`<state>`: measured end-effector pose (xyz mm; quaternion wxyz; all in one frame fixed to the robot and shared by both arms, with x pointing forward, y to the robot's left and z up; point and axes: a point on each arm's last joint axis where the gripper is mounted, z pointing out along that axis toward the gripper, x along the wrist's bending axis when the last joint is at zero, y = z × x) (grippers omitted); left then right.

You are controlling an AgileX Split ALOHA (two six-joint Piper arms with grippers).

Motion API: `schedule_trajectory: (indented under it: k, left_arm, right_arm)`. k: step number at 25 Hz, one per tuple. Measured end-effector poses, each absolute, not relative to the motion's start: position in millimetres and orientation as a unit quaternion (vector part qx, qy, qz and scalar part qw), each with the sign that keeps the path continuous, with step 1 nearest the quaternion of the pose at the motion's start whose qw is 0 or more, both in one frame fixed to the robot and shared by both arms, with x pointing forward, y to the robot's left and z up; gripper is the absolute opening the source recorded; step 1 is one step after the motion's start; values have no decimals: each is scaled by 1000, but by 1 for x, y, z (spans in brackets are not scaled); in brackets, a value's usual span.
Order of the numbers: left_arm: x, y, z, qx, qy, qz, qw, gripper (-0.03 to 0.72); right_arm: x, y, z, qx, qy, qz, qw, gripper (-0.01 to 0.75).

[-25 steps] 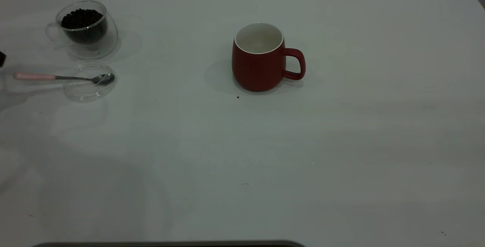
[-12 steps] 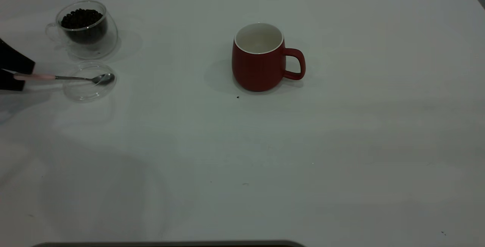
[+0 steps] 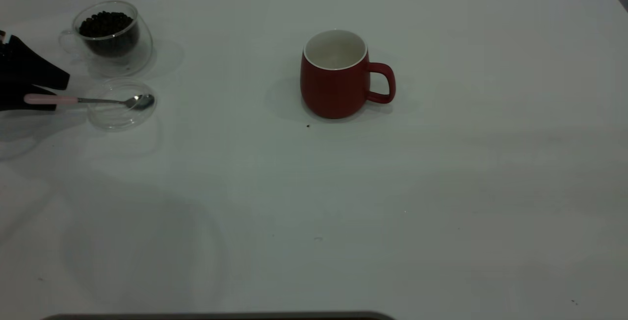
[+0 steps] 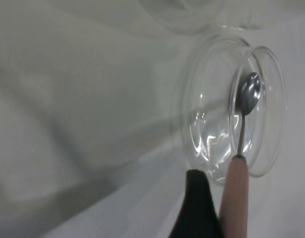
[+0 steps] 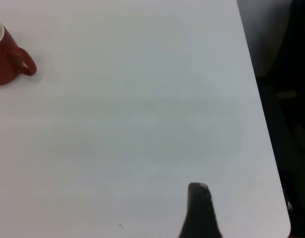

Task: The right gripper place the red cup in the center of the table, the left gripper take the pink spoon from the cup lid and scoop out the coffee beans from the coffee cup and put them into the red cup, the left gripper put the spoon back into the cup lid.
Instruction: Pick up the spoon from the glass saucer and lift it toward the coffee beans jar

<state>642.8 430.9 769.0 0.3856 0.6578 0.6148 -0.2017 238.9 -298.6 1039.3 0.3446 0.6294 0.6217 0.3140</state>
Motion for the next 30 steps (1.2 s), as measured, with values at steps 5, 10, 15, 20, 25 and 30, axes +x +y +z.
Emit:
schedule_trajectory:
  k: [5,10,15,20,25,30]
  left_arm:
    - [643,431,770,655,615,-202,390,548]
    - [647,430,772,638,621,-199,410,390]
    - [649,427,777,620,621,-207,433,233]
    - [650,426,780,621,611,-217,440,152]
    - [649,426,780,622,609,-221,440,149]
    - [646,426,779,635,603,-227,427,150]
  right_arm:
    - [239,-299,1039,629,622,314,345,591]
    - [239,-299,1039,629,622,314,345,591]
    - [239,-299,1039,629,622,314,345,591]
    - [239,-299,1039,629,622,314,345,591]
    - [239,-299,1039,629,622,314,345,591]
    - [239,-299,1039,629,622,314,345,591]
